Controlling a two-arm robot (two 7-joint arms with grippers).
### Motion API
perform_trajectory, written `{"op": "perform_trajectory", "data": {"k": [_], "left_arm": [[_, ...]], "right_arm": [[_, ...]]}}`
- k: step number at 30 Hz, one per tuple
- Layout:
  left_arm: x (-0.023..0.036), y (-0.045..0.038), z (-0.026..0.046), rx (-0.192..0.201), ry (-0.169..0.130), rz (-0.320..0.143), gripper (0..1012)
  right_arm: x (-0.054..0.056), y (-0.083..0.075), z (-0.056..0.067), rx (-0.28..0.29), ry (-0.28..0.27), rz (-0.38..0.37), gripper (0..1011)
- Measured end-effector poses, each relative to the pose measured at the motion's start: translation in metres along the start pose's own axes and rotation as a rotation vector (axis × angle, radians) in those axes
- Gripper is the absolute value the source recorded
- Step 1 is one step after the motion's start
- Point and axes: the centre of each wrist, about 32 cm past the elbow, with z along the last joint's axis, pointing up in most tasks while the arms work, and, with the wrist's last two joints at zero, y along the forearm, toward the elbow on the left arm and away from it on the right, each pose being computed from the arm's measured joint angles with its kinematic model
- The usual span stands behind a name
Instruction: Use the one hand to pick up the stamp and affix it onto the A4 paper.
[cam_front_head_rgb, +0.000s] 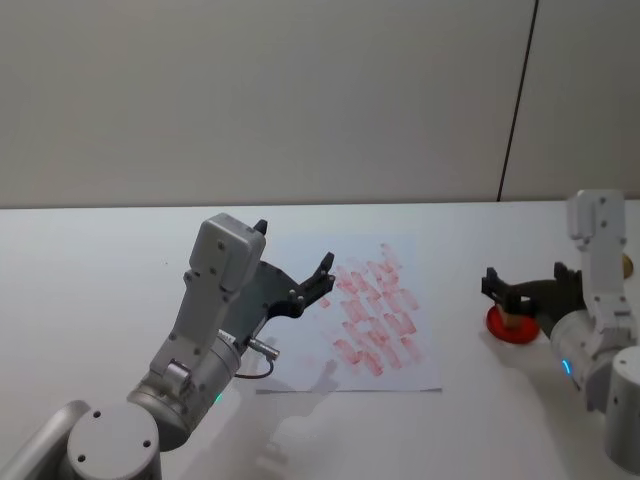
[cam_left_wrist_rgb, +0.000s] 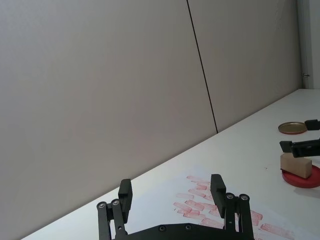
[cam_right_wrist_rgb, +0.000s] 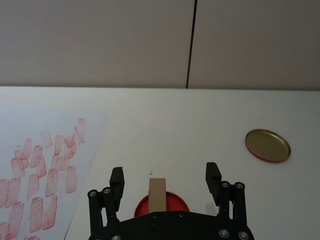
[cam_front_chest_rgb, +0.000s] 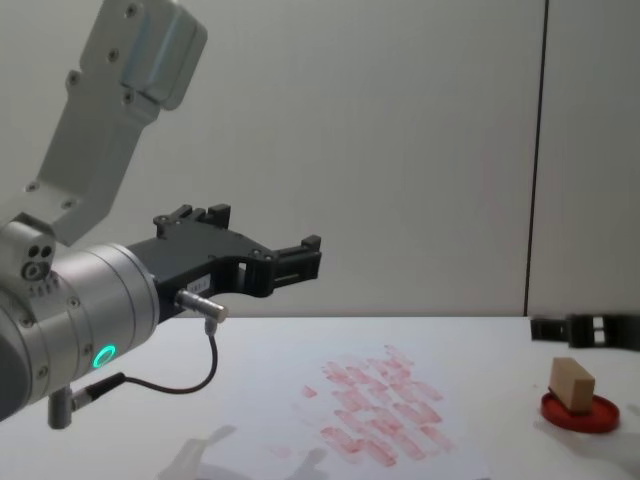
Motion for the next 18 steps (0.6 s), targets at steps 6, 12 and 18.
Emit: {"op": "perform_trajectory", "data": {"k": [6, 12, 18], "left_arm": [[0.0000, 0.0000, 0.0000, 0.000, 0.000, 0.000, 993], [0.0000, 0.0000, 0.0000, 0.000, 0.000, 0.000, 993], [0.0000, 0.0000, 0.0000, 0.000, 0.000, 0.000, 993]], "right_arm": [[0.003, -0.009, -0.001, 0.086, -0.034, -0.003, 1001], [0.008, -0.017, -0.004, 0.173, -0.068, -0.003, 1001], [0.014, -0.026, -0.008, 0.268, -0.106, -0.004, 1001]]}}
